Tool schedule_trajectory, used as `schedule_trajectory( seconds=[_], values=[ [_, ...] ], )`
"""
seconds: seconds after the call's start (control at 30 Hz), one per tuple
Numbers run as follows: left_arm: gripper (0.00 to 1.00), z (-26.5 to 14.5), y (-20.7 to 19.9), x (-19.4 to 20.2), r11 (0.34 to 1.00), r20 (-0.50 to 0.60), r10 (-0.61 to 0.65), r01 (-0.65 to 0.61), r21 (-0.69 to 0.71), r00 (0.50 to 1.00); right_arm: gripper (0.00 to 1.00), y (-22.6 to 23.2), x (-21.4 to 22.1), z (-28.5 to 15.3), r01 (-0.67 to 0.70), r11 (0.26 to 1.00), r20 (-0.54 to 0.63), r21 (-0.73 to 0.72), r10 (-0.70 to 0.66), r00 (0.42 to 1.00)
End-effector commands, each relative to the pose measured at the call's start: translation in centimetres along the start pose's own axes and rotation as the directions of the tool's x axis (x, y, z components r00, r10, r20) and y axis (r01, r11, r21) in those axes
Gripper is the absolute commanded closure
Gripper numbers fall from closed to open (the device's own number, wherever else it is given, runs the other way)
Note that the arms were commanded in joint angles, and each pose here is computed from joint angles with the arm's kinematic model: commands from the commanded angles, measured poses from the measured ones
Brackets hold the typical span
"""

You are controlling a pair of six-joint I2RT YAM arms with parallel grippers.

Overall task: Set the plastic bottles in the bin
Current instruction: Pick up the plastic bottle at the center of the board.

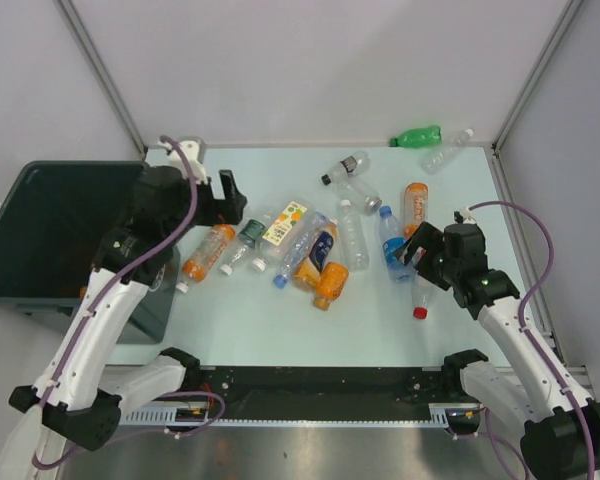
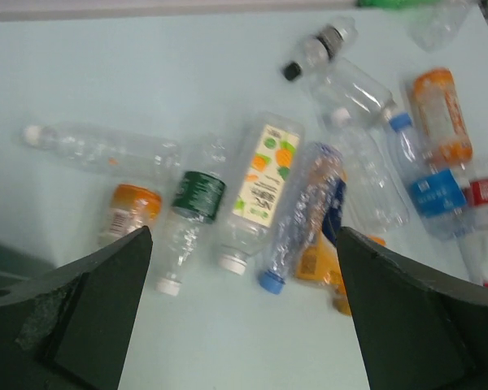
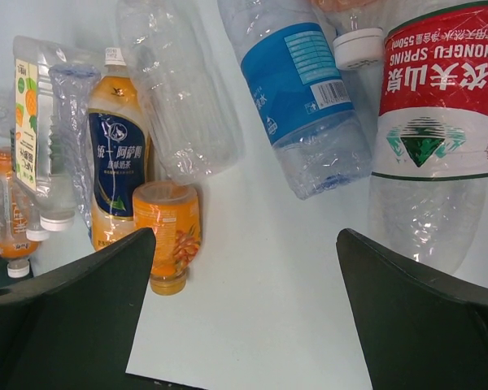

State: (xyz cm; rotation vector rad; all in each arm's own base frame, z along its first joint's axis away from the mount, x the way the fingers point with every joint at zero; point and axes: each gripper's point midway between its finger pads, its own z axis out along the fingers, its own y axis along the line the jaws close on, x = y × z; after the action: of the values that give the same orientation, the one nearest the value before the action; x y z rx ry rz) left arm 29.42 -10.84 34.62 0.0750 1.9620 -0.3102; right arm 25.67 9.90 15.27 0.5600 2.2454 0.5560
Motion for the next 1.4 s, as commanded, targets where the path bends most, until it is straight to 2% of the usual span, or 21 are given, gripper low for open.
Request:
schedule_trajectory(
  seconds=[0.0, 0.23, 0.33, 0.5, 0.7, 0.77, 1.03, 1.37],
  values=[
    [0.0, 0.8, -4.6, 2.5, 0.983, -0.016, 0.024, -0.02, 0.181, 1.0, 0.0, -0.2, 0.0, -0.4, 0.019, 1.0, -0.003, 0.003, -0.019, 1.0],
    [0.0, 2.5, -12.5, 10.4, 0.929, -0.159, 0.062, 0.001, 0.369, 0.985, 0.0, -1.0, 0.4, -0.7, 0.046, 0.998, -0.011, 0.031, -0.046, 0.999],
    [0.01, 3.2, -16.2, 13.6, 0.912, -0.227, 0.069, 0.031, 0.409, 0.972, 0.0, -1.1, 0.6, -1.0, 0.044, 0.999, -0.017, 0.031, -0.043, 0.999],
    [0.09, 6.4, -19.1, 19.2, 0.94, -0.355, 0.097, 0.031, 0.34, 0.93, 0.0, -1.6, 0.6, -1.5, 0.072, 0.997, -0.008, 0.043, -0.071, 0.997],
    [0.19, 8.4, -22.3, 21.4, 0.938, -0.392, 0.153, -0.008, 0.347, 0.907, 0.0, -1.9, 0.3, -1.7, 0.063, 0.997, 0.003, 0.052, -0.063, 0.998],
    [0.2, 9.3, -22.1, 22.7, 0.946, -0.411, 0.194, -0.059, 0.319, 0.891, 0.0, -1.7, 0.1, -1.8, 0.058, 0.998, 0.019, 0.037, -0.058, 0.998],
    [0.25, 11.6, -21.6, 25.8, 0.957, -0.469, 0.237, -0.122, 0.262, 0.851, 0.0, -1.8, 0.8, -1.5, 0.029, 0.999, 0.006, 0.017, -0.029, 1.0],
    [0.24, 13.2, -20.0, 29.1, 0.961, -0.515, 0.267, -0.185, 0.204, 0.815, 0.0, -1.9, 0.7, -1.0, 0.022, 1.0, -0.002, 0.019, -0.022, 1.0]
  ],
)
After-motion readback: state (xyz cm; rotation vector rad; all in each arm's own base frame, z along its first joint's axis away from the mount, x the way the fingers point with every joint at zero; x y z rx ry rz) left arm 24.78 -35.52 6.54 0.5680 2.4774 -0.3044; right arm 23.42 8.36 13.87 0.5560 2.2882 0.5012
